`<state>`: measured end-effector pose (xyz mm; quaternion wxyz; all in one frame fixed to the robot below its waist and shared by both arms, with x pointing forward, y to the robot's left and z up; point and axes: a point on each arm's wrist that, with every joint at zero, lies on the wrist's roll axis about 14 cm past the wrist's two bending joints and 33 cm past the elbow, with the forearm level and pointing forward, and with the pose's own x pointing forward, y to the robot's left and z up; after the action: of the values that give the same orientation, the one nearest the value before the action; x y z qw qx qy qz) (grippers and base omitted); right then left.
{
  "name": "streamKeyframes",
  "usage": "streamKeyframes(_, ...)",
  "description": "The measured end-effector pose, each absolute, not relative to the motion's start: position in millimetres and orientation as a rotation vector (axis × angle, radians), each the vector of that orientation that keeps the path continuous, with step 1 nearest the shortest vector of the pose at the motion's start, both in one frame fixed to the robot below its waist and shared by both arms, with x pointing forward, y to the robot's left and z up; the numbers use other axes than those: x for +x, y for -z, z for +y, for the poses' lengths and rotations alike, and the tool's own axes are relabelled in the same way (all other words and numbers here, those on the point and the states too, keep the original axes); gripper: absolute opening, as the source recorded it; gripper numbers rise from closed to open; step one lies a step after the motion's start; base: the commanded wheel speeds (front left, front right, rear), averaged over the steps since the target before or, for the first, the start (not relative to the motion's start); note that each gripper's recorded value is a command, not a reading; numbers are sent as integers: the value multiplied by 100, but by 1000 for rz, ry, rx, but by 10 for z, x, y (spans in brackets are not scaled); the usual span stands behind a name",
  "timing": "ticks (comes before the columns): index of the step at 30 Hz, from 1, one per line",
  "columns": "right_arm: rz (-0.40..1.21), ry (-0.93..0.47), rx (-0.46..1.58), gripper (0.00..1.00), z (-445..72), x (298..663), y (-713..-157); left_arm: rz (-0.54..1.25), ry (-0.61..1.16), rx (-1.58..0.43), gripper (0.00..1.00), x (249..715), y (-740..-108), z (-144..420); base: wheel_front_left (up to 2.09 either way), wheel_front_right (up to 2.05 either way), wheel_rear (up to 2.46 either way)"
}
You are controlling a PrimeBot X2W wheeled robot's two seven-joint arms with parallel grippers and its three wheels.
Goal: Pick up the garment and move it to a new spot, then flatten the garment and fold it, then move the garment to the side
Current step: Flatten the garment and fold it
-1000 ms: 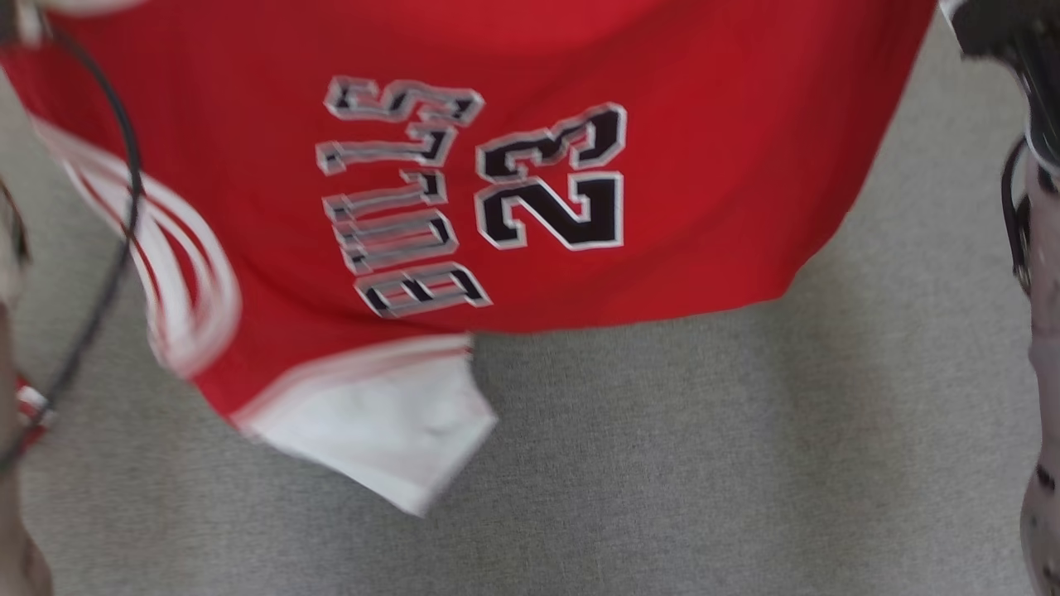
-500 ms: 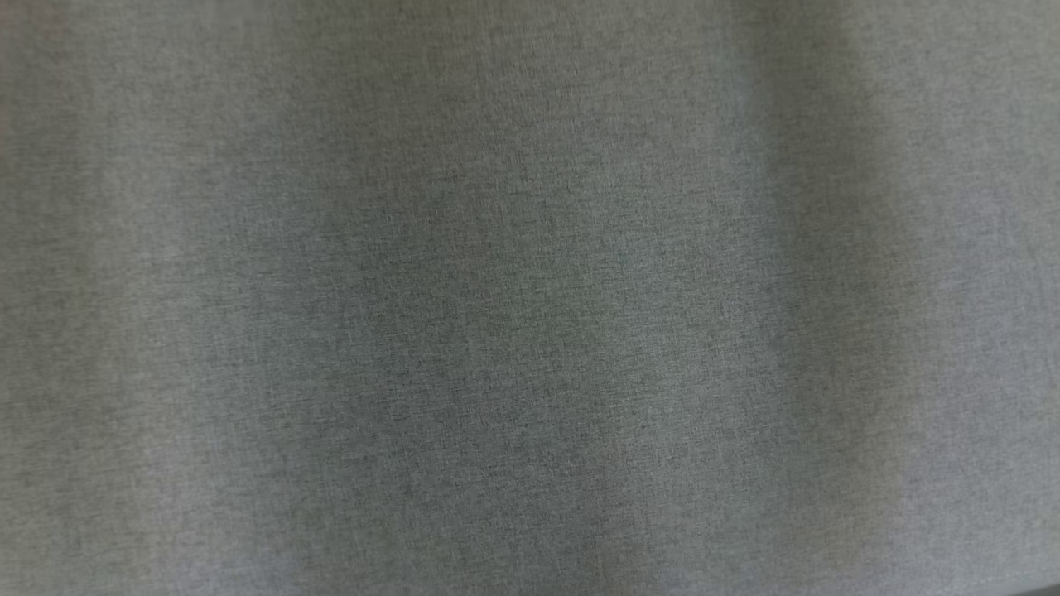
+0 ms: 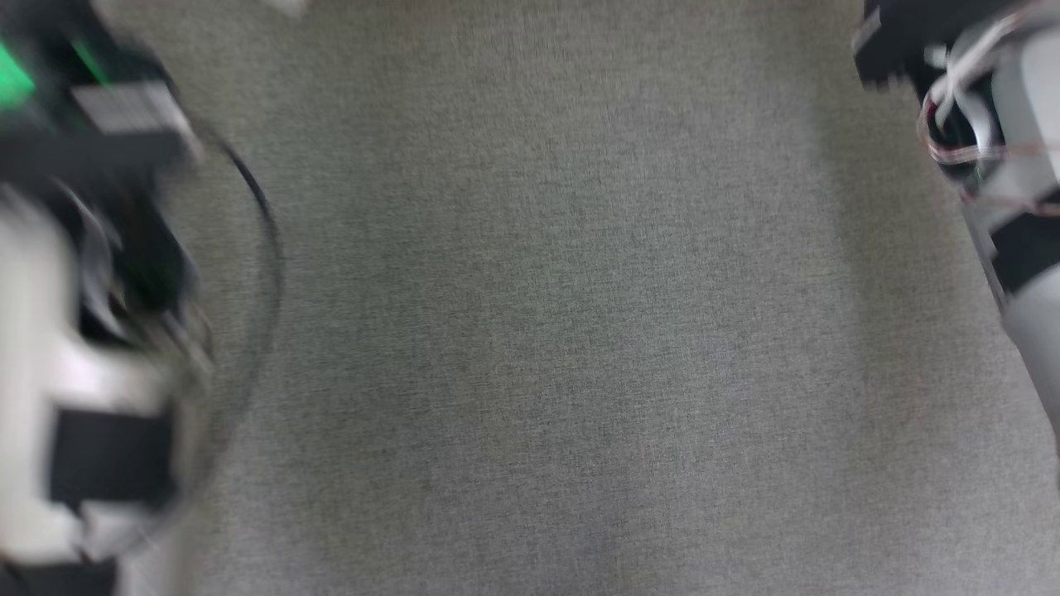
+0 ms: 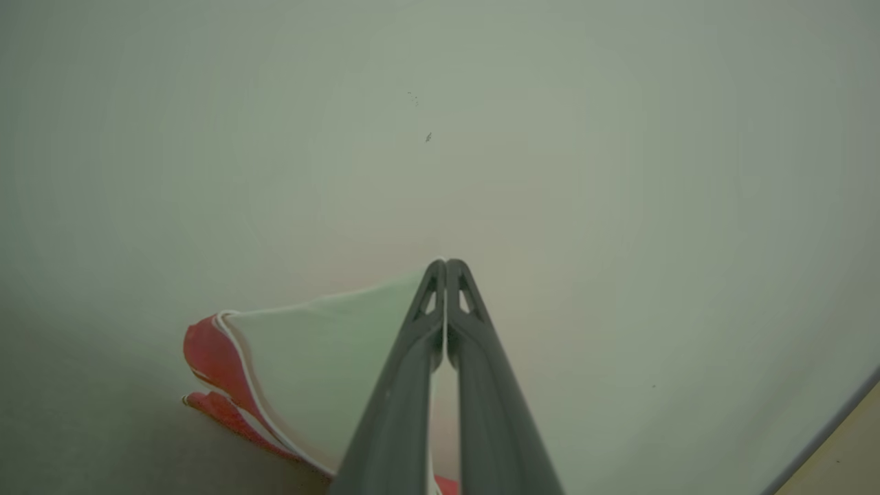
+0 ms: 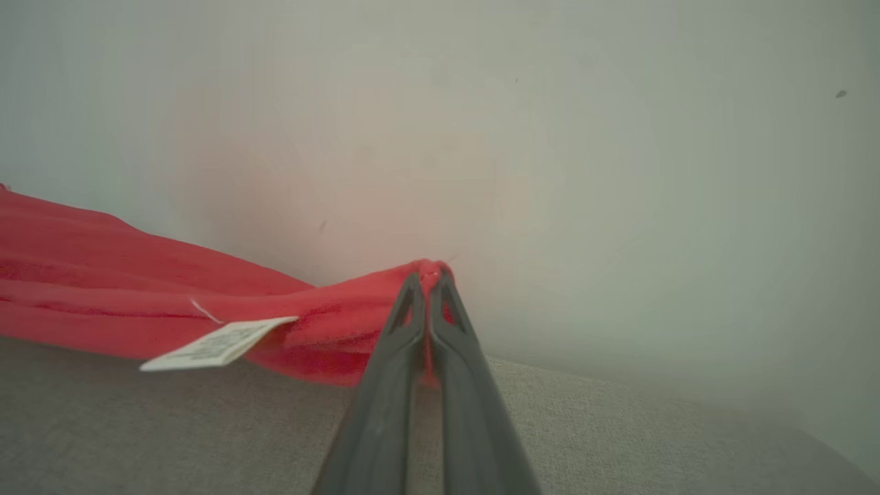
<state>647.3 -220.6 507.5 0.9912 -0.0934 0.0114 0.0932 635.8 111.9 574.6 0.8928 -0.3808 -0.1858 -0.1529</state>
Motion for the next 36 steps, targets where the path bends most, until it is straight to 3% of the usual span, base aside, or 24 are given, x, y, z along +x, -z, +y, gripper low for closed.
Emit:
streamKeyframes(9, 281, -176, -81, 0, -2354, 5741, -4474, -105, 109, -999, 0, 5412, -4808, 1234, 0, 0, 0)
streamKeyframes(15, 473, -166, -29, 0, -2439, 5087, -4320, 125, 104, -1182, 0, 4703, -4543, 1005, 0, 0, 0)
streamKeyframes(19, 501, -138, 31, 0, -2508, 4728, -4443, 249, 146, -1312, 0, 4203, -4578, 922, 0, 0, 0)
streamKeyframes(28, 478, -86, 95, 0, -2628, 4333, -4688, 250, 265, -1569, 0, 3641, -5059, 968, 0, 0, 0)
streamKeyframes(36, 551, -78, 132, 0, -2558, 3927, -4548, 282, 248, -1555, 0, 3373, -5005, 1056, 0, 0, 0)
